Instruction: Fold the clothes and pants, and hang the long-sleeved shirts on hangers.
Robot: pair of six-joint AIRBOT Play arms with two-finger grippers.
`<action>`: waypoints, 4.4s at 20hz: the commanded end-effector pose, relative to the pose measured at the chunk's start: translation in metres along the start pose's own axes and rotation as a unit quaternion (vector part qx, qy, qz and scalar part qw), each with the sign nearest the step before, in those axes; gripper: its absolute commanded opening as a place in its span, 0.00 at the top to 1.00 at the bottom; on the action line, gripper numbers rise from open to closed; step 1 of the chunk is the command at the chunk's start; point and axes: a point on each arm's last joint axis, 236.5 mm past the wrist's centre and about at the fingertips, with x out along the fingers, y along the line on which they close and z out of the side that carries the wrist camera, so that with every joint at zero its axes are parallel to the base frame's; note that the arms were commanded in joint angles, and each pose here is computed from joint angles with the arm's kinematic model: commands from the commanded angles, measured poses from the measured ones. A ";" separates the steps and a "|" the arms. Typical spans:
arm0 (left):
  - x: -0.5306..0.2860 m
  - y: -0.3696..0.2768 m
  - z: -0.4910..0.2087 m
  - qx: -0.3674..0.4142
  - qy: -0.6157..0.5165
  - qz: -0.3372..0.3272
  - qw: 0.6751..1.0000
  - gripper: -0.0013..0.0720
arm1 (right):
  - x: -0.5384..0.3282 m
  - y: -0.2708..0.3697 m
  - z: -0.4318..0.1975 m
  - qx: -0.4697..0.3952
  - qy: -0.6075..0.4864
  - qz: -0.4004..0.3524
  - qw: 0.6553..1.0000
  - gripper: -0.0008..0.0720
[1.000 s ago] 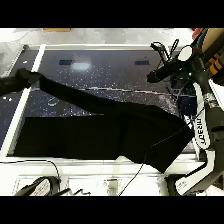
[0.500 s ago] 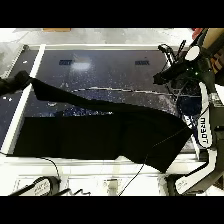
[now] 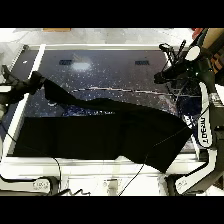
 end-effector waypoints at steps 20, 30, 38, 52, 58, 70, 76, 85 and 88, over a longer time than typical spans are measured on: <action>-0.007 0.150 -0.084 0.148 0.221 0.127 0.956 0.20 | 0.005 -0.003 0.002 0.001 -0.004 -0.002 1.000 0.97; 0.023 0.145 -0.077 0.195 0.173 0.137 0.956 0.85 | 0.005 -0.005 0.007 0.001 -0.013 -0.007 1.000 0.97; -0.038 0.053 -0.033 0.236 0.153 0.077 0.957 0.97 | 0.005 -0.005 0.006 0.003 -0.011 -0.006 1.000 0.97; -0.184 -0.095 0.024 0.344 -0.005 0.026 0.939 0.97 | -0.013 0.011 -0.005 0.032 0.005 0.011 0.999 0.97; -0.119 -0.044 0.051 0.308 -0.025 0.064 0.949 0.97 | -0.013 0.010 -0.003 0.031 0.002 0.009 0.999 0.97; -0.006 0.008 0.018 0.208 0.000 0.028 0.978 0.97 | -0.013 0.001 0.014 0.029 -0.034 -0.009 0.999 0.97; -0.136 -0.097 0.030 0.334 -0.015 -0.039 0.942 0.97 | -0.013 -0.001 0.012 0.023 -0.031 -0.013 0.999 0.97; -0.187 -0.034 0.037 0.330 0.011 0.157 0.931 0.98 | -0.013 -0.002 0.013 0.023 -0.033 -0.014 0.999 0.97; -0.113 0.025 0.009 0.269 0.091 0.169 0.944 0.98 | -0.011 -0.005 0.018 0.024 -0.042 -0.018 0.999 0.97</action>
